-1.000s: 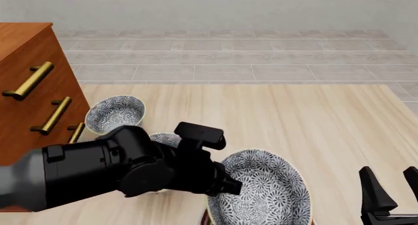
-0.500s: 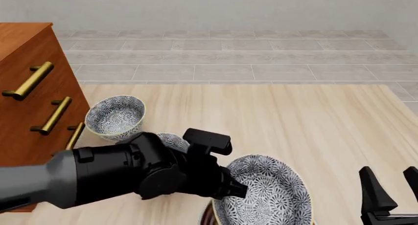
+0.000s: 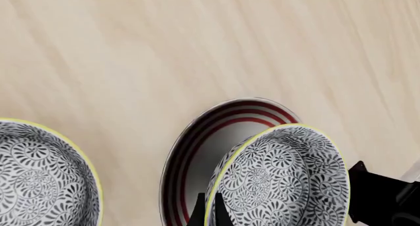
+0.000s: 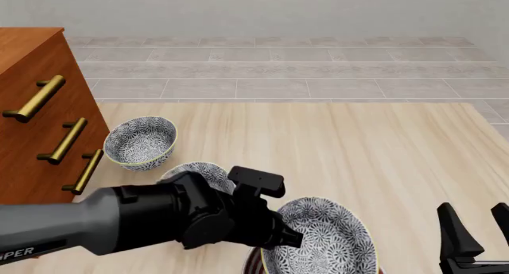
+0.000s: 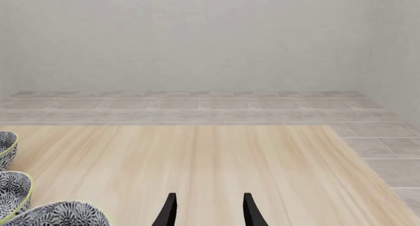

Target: Put the bowl at the front on the plate.

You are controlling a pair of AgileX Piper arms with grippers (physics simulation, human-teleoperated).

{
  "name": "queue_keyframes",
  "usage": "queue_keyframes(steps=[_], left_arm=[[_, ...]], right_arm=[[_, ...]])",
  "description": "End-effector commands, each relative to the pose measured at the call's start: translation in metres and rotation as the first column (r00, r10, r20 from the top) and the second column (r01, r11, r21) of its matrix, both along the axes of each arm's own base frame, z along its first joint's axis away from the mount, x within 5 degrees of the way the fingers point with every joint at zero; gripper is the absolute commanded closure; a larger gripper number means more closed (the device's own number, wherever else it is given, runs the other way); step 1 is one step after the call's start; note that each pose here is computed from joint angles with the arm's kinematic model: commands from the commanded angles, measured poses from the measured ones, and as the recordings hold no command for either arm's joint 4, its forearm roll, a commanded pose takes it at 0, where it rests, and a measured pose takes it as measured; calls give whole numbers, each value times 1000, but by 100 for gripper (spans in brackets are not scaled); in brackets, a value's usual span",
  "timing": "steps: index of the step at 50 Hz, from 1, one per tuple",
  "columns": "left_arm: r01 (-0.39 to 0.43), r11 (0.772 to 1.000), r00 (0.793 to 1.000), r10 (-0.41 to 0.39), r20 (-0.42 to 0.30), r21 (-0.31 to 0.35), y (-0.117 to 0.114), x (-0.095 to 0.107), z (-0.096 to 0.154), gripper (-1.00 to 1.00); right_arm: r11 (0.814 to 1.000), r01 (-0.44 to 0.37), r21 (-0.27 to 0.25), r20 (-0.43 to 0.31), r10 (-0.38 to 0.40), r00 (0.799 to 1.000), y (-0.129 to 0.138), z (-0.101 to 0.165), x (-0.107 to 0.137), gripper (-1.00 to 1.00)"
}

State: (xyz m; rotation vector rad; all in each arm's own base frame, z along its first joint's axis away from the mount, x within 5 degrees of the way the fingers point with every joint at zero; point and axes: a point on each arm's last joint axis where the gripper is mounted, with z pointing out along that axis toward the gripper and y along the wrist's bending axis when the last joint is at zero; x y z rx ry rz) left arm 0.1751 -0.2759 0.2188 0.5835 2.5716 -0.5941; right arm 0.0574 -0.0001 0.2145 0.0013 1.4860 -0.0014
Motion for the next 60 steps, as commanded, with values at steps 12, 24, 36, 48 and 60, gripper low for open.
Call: queue_keyframes(steps=[12, 24, 36, 48, 60], left_arm=[[-2, 1000, 1000, 2, -15, 5, -6, 0, -15, 100], [2, 1000, 1000, -2, -20, 11, -8, 0, -23, 100], [5, 1000, 1000, -5, -19, 20, -6, 1, -26, 100], [17, 1000, 1000, -17, -21, 23, -9, -3, -23, -100], [21, 999, 1000, -21, -12, 24, -6, -1, -17, -100]], right_arm=[[1000, 0, 0, 0, 0, 1000, 0, 0, 0, -100], [1000, 0, 0, 0, 0, 1000, 0, 0, 0, -100], [1000, 0, 0, 0, 0, 1000, 0, 0, 0, -100], [1000, 0, 0, 0, 0, 1000, 0, 0, 0, -100], [1000, 0, 0, 0, 0, 1000, 0, 0, 0, -100]])
